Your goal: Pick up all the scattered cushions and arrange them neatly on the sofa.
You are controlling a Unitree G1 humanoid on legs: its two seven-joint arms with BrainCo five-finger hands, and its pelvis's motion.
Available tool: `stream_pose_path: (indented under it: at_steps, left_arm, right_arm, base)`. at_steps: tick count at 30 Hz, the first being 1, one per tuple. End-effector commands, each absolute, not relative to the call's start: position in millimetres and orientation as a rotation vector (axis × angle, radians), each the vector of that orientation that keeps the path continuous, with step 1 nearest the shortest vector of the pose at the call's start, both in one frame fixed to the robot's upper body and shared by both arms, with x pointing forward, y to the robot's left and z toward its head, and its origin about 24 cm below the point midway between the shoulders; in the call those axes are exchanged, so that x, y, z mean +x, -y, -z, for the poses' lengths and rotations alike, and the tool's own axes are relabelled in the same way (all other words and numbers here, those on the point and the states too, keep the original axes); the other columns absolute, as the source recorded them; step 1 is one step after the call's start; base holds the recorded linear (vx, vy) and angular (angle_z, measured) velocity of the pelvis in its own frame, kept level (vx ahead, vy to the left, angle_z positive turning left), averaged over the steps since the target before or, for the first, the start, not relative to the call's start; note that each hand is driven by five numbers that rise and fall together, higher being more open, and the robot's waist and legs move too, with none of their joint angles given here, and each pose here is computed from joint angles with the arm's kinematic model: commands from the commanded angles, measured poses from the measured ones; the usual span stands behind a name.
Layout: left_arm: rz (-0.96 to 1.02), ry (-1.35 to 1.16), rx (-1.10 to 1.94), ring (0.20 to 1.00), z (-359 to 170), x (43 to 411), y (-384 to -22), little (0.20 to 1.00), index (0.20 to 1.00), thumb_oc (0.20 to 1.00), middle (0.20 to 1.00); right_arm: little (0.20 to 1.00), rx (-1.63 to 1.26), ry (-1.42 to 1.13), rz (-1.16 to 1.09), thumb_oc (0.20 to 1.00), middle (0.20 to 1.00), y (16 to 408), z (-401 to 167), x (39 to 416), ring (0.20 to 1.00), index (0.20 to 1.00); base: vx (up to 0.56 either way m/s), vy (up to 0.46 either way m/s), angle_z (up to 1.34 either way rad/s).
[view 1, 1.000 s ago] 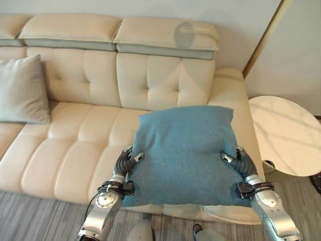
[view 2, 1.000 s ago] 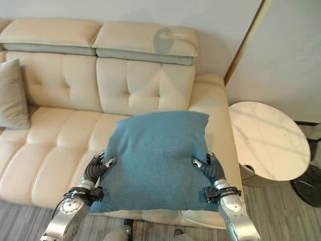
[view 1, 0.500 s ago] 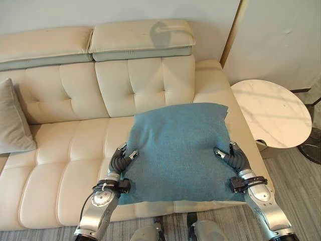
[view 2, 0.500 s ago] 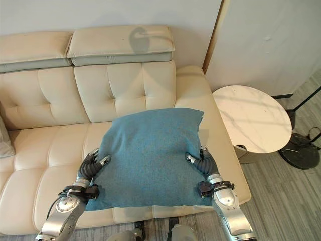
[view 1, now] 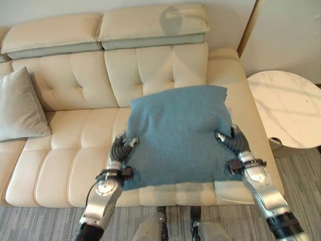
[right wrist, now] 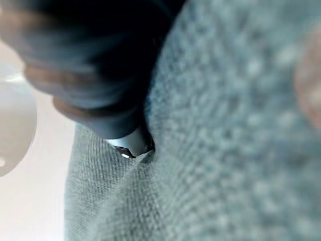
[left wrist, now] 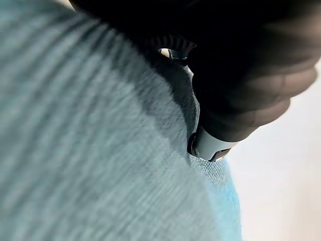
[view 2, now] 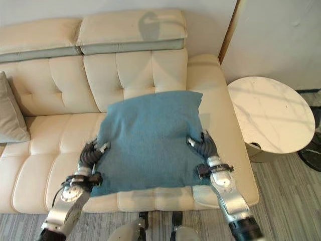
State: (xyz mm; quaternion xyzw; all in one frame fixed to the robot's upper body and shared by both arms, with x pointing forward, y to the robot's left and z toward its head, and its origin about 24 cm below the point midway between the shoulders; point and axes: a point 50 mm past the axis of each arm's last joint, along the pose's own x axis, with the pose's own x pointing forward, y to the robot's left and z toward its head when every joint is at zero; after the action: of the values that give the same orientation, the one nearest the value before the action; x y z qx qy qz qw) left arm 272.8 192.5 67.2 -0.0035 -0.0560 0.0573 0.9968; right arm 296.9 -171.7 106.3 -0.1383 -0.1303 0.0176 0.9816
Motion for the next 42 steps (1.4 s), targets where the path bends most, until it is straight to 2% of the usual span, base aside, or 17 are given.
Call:
stream_pose_path:
  at_steps: [1,4,5,7,8,12,13,14,17,20,27,32,37,42]
  left_arm:
    - [-0.081,0.523,0.082,0.2,-150.7,305.3,-177.3,0.2,0.2,0.2,0.2]
    - [-0.101,0.699,0.129,0.2,-209.0,333.1,-167.3,0.2,0.2,0.2,0.2]
    - [-0.101,0.703,0.129,0.2,-210.4,333.7,-167.1,0.2,0.2,0.2,0.2]
    - [-0.16,0.859,0.196,0.2,-277.9,354.3,-159.4,0.2,0.2,0.2,0.2]
    - [-0.159,0.866,0.196,0.2,-280.4,354.8,-158.8,0.2,0.2,0.2,0.2]
    - [-0.306,0.943,0.266,0.2,-357.1,372.6,-157.2,0.2,0.2,0.2,0.2]
    - [-0.319,0.952,0.281,0.63,-371.8,373.6,-155.9,0.63,0.63,0.63,0.63]
    - [-0.341,0.934,0.301,1.0,-381.2,376.4,-159.3,1.0,1.0,1.0,1.0]
    - [-0.361,0.903,0.33,1.0,-396.5,379.3,-164.4,1.0,1.0,1.0,1.0]
    - [-0.382,0.854,0.353,1.0,-397.4,381.3,-181.2,1.0,1.0,1.0,1.0]
    - [-0.4,0.6,0.367,1.0,-329.3,401.7,-214.9,1.0,1.0,1.0,1.0]
    - [-0.395,0.473,0.302,1.0,-269.2,401.1,-232.9,1.0,1.0,1.0,1.0]
    - [-0.352,0.506,0.314,1.0,-249.3,389.1,-232.8,1.0,1.0,1.0,1.0]
    - [-0.268,0.525,0.281,1.0,-206.1,354.6,-238.4,1.0,1.0,1.0,1.0]
  right_arm:
    - [0.2,-0.239,0.745,-0.087,0.2,0.2,107.3,-208.4,318.0,0.2,0.2]
    - [0.2,-0.294,0.904,0.006,0.2,0.2,96.4,-270.8,338.1,0.2,0.2]
    - [0.2,-0.294,0.908,0.007,0.2,0.2,96.4,-272.3,338.3,0.2,0.2]
    - [0.2,-0.31,0.998,0.124,0.2,0.2,95.4,-329.7,352.4,0.2,0.2]
    - [0.2,-0.309,1.004,0.126,0.2,0.2,95.7,-332.2,352.4,0.2,0.2]
    - [0.2,-0.327,1.107,0.294,0.2,0.2,103.8,-401.3,352.2,0.2,0.2]
    - [0.542,-0.343,1.122,0.321,0.542,0.542,108.1,-415.7,350.4,0.542,0.542]
    - [1.0,-0.364,1.125,0.332,1.0,1.0,111.9,-424.0,350.1,1.0,1.0]
    - [1.0,-0.414,1.099,0.338,1.0,1.0,121.1,-434.3,352.3,1.0,1.0]
    - [1.0,-0.486,0.989,0.354,1.0,1.0,148.0,-426.7,363.4,1.0,1.0]
    - [1.0,-0.512,0.739,0.316,1.0,1.0,169.5,-367.3,392.4,1.0,1.0]
    - [1.0,-0.312,0.603,0.317,1.0,1.0,183.1,-310.9,400.5,1.0,1.0]
    - [1.0,-0.271,0.61,0.313,1.0,1.0,193.4,-289.8,392.8,1.0,1.0]
    - [1.0,-0.33,0.626,0.264,1.0,1.0,218.7,-248.7,361.4,1.0,1.0]
  base:
    - [-0.15,0.045,-0.17]
    - [-0.11,0.027,-0.09]
    - [-0.07,-0.003,0.0]
    - [-0.06,-0.004,0.03]
    - [-0.05,-0.009,0.05]
    - [-0.01,-0.009,0.08]
    - [-0.02,-0.009,0.22]
    - [-0.03,-0.009,0.25]
    - [-0.04,-0.019,0.22]
    - [-0.04,-0.068,0.18]
    - [-0.03,-0.054,0.21]
    - [-0.04,0.005,-0.02]
    - [-0.03,0.015,-0.01]
    - [0.01,0.03,-0.03]
